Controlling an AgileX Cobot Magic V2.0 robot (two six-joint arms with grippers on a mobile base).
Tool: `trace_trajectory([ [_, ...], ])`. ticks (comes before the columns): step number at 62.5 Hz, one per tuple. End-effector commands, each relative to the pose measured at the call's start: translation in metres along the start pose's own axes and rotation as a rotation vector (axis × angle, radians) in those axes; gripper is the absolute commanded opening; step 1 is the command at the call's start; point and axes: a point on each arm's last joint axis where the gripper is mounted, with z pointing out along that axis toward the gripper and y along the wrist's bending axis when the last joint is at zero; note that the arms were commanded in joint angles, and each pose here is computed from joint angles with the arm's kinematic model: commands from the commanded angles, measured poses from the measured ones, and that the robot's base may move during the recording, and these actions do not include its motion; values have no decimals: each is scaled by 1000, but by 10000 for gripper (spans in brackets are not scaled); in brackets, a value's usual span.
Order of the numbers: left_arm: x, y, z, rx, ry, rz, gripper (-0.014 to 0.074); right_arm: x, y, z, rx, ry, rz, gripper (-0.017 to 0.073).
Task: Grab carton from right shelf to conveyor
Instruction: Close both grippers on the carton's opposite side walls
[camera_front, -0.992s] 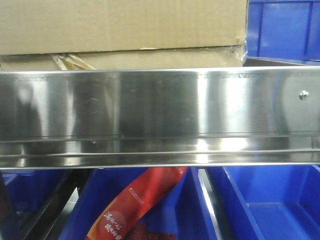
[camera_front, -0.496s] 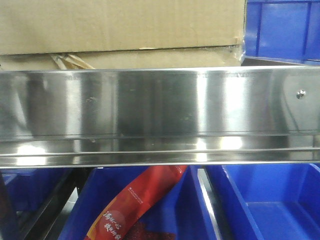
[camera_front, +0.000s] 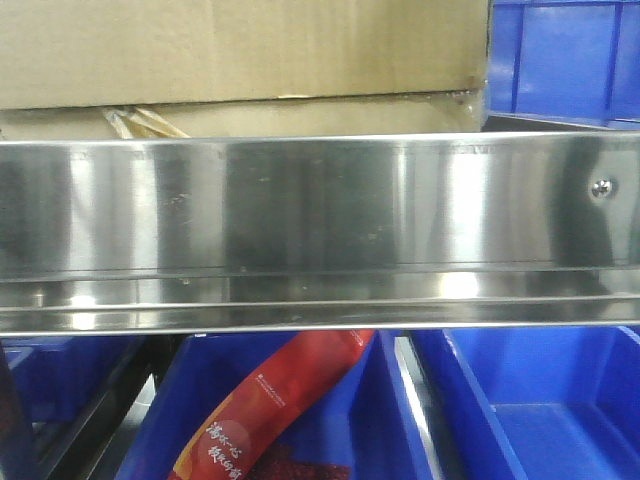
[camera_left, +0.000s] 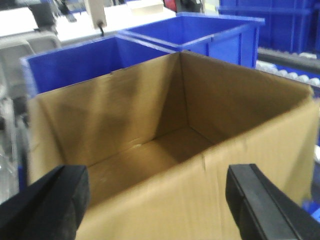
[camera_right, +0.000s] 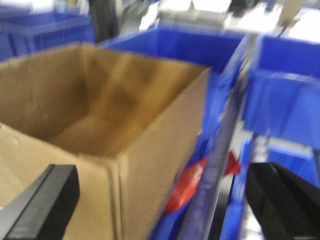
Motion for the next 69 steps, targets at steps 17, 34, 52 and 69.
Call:
trace_trajectory([
  [17,-52,28,84,-248,251,-128,466,-72,-12,63,101,224,50,560],
  [34,-46,73,129,-295,345,-286,466,-77,-18,135,120,322,102,559],
  [52,-19,101,164,-352,438,-305,466,-56,-22,187,120,396,105,559],
  [69,-1,105,189,-356,501,-305,466,-44,-19,212,77,418,135,559],
])
